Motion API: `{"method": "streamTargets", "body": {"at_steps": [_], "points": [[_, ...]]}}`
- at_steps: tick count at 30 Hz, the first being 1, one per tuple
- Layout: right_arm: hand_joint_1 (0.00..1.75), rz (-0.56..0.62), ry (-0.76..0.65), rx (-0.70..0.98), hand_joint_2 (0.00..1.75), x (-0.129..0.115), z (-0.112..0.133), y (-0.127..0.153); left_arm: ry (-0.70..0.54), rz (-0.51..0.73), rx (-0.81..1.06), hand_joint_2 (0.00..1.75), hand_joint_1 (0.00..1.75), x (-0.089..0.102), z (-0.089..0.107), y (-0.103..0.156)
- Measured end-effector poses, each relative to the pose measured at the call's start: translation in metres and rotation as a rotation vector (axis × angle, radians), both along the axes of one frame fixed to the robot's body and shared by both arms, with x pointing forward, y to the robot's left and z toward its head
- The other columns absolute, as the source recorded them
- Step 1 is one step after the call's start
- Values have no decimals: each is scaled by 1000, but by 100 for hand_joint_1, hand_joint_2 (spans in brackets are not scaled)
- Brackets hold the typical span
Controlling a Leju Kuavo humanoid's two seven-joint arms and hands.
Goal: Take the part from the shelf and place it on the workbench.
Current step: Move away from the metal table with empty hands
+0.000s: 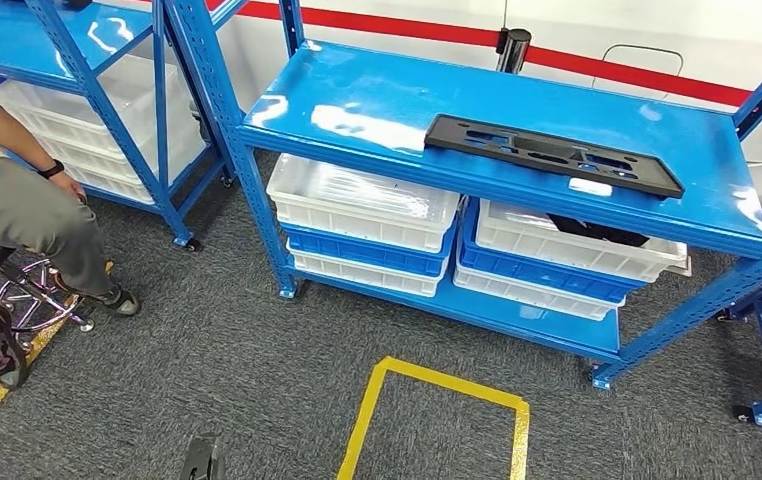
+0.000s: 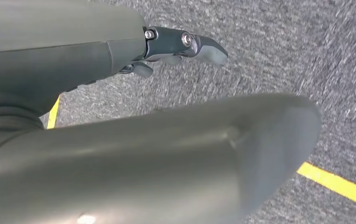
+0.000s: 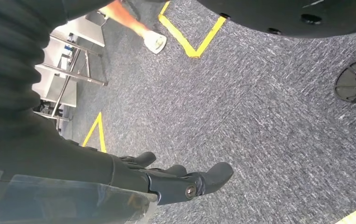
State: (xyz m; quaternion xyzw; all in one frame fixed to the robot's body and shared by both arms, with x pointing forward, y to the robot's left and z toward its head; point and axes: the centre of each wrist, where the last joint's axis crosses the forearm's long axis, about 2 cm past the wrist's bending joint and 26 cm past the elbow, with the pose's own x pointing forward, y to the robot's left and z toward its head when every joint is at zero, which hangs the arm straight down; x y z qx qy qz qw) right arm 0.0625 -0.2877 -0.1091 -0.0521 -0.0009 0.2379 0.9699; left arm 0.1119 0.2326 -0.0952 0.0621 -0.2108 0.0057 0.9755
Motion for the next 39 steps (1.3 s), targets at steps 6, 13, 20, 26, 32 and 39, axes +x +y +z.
{"method": "streamTargets", "body": {"at_steps": [6, 13, 20, 26, 32, 39], "points": [[0, -3, -2, 3, 0, 0, 0, 0, 0, 0, -1, 0, 0, 0, 0, 0], [0, -7, -5, 7, 175, 0, 0, 0, 0, 0, -1, 0, 0, 0, 0, 0], [0, -14, -5, 10, 44, 0, 0, 0, 0, -1, -1, 0, 0, 0, 0, 0], [0, -26, 3, 5, 0, 0, 0, 0, 1, -4, -3, 0, 0, 1, 0, -1], [0, -32, 6, -1, 0, -2, 0, -4, 0, -7, -8, 0, 0, 1, 1, -4], [0, -31, 1, 9, 0, 2, 0, 0, 2, -6, -4, 0, 0, 2, 1, -1]]}}
